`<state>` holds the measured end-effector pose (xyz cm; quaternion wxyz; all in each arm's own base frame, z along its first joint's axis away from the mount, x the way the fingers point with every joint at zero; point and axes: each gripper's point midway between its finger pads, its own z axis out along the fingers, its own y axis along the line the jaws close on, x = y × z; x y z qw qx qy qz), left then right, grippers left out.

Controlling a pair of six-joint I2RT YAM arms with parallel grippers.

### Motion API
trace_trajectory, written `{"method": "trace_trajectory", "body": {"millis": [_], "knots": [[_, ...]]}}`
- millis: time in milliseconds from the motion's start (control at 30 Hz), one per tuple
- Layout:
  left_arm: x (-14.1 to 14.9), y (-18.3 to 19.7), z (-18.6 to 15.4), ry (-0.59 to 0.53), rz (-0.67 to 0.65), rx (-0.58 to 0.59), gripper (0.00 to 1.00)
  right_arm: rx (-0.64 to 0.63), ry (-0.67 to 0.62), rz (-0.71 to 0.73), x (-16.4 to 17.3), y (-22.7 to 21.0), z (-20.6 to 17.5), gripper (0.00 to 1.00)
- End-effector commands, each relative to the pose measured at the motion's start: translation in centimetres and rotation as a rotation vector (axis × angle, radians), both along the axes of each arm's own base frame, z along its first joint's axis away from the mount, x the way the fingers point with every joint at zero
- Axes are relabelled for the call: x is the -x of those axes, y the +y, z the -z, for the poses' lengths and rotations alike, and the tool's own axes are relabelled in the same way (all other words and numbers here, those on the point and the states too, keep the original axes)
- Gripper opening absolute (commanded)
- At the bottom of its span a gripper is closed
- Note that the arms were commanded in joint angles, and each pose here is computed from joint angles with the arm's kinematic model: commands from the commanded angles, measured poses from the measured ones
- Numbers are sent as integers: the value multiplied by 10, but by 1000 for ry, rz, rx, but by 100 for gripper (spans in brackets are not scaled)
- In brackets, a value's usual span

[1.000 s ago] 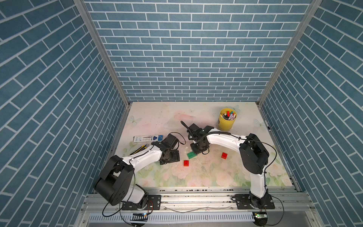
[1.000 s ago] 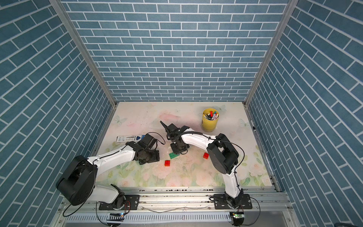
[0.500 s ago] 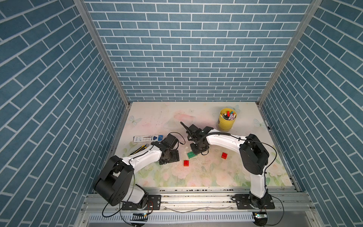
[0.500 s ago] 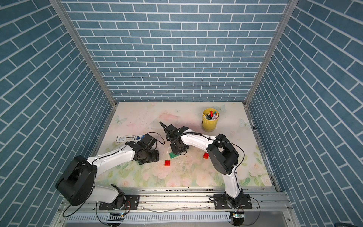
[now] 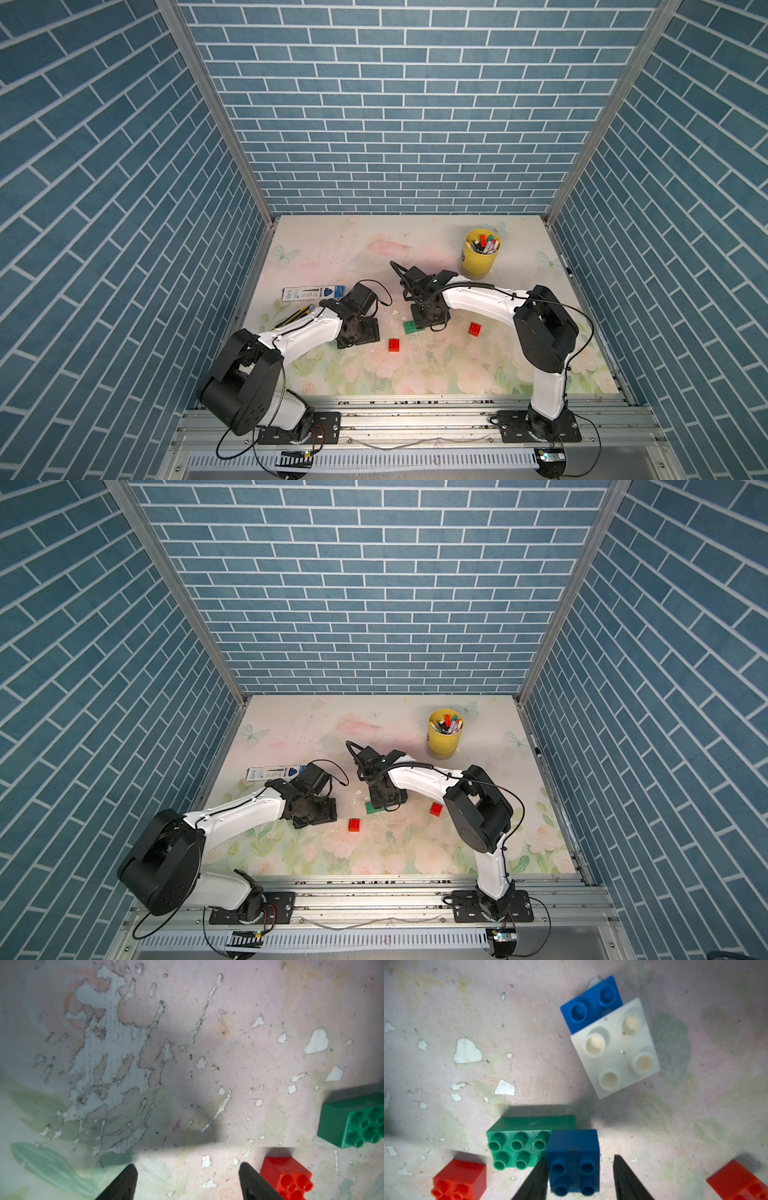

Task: Assemble the letter y with lego
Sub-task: Move the lego brick at the center of the board.

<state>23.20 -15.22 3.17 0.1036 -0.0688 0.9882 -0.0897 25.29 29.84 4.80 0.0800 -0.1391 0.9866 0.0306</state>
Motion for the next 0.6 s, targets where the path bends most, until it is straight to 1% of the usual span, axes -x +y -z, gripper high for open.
{"method": "trace_trajectory", "body": {"millis": [0,200,367,500,567], "knots": [[0,-4,-13,-15,17,25,81,-30,-30,55,-1,-5,-20,54],[5,-22,-30,-39,92,76,77,-60,-105,67,-3,-16,-43,54],[14,-42,-34,-20,173,113,70,-71,-142,99,0,-40,-49,54],[18,-60,-34,-5,222,116,70,-78,-156,169,0,-69,-46,54],[19,-67,-31,9,237,109,71,-84,-161,204,0,-83,-43,54]]}}
